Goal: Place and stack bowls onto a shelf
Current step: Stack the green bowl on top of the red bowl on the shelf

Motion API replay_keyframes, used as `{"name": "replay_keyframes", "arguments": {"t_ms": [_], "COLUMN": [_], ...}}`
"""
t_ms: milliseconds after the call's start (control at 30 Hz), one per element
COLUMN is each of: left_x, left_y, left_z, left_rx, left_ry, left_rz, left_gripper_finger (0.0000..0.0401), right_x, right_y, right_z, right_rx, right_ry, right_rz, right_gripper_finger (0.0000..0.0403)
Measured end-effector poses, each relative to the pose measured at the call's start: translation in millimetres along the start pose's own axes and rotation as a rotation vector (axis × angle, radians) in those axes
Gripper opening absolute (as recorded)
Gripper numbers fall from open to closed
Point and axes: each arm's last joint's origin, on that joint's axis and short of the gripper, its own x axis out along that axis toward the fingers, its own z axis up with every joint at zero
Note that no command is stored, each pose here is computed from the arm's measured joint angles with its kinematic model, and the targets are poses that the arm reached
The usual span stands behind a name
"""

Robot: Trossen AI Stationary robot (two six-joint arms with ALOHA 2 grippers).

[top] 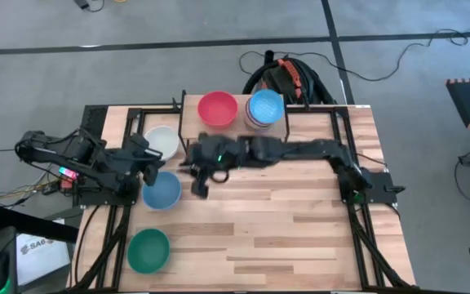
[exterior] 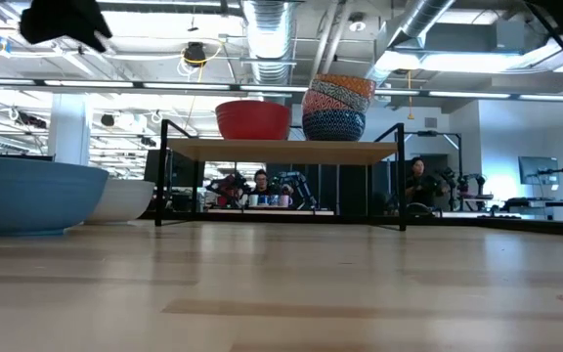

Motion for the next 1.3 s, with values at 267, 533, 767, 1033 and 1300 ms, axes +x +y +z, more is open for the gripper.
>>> {"name": "replay_keyframes", "arguments": {"t_ms": [267, 533, 767, 1033, 1300], "left_x": [-5.5, -6.5, 1.0, 10.0, 17.5], "left_y": [8.0, 4.0, -2.9, -13.7, -20.5], "left_z": [-17.0, -22.2, -31.3, -41.3, -46.0], "left_rx": [-0.055, -0.044, -0.010, 0.022, 0.032], "left_ry": [0.154, 0.179, 0.272, 0.356, 0.378], "left_rz": [0.057, 0.044, 0.099, 0.147, 0.185], "left_gripper_finger": [0.0119, 0.0119, 0.0119, 0.0119, 0.0119], "right_x": [46.0, 99.3, 143.2, 176.4, 188.7], "right_y": [49.4, 70.3, 78.9, 84.8, 83.8], "right_z": [-37.0, -91.1, -137.8, -179.3, -199.6], "right_rx": [0.193, 0.387, 0.577, 0.716, 0.745], "right_ry": [0.022, 0.113, 0.175, 0.205, 0.228], "right_rz": [0.087, 0.100, 0.203, 0.301, 0.302], "right_gripper_finger": [0.0103, 0.0103, 0.0114, 0.0234, 0.0295]}}
